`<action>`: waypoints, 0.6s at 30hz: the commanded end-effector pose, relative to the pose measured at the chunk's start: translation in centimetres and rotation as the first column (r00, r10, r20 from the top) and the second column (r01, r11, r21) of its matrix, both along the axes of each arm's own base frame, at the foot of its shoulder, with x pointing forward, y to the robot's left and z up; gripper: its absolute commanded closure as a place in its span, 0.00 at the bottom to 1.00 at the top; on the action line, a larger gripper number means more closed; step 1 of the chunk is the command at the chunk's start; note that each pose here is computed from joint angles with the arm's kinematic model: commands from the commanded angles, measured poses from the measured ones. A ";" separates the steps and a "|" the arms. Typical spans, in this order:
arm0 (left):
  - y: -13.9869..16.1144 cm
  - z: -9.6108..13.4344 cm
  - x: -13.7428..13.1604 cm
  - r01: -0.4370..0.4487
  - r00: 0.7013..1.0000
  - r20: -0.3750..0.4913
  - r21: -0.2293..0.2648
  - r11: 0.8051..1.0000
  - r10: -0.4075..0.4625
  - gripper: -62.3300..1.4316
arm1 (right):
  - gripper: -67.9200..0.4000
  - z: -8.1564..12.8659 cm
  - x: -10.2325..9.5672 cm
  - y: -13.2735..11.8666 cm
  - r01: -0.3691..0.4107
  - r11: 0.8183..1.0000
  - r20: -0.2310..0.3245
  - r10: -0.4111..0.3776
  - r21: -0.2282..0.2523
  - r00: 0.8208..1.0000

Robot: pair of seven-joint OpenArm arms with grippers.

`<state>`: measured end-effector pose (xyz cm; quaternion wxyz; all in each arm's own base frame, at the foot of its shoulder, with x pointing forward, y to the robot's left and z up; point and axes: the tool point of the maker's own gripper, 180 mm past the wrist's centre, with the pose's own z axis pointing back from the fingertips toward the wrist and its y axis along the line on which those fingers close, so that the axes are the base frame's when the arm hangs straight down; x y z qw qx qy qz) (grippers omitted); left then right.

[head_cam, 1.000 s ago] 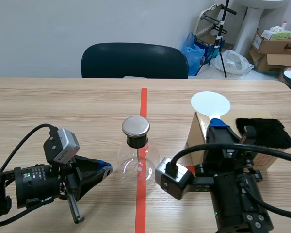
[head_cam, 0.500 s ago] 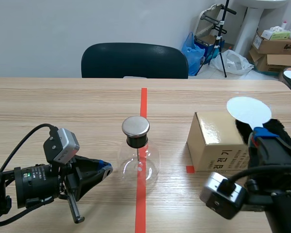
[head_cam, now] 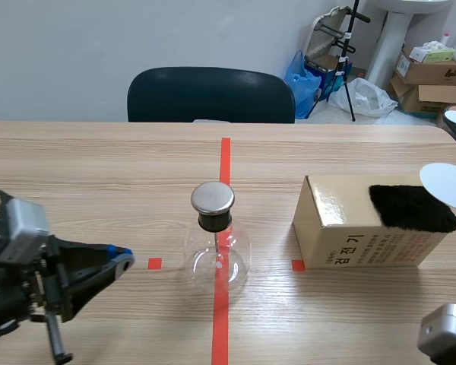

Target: Do the electroscope experiment

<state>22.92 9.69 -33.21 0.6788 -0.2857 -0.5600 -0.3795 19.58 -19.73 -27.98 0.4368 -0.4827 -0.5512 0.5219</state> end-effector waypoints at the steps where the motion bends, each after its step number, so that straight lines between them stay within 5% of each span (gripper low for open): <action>1: 0.0 1.3 -0.9 -0.002 1.000 0.011 -0.033 0.999 0.002 0.92 | 0.98 0.8 0.6 -0.2 -0.015 0.999 0.062 0.017 -0.033 0.998; 18: -1.2 11.6 -8.5 0.037 0.995 0.099 -0.137 0.990 -0.023 0.92 | 0.98 -2.8 4.7 -2.1 -0.078 0.996 0.018 0.079 -0.043 0.997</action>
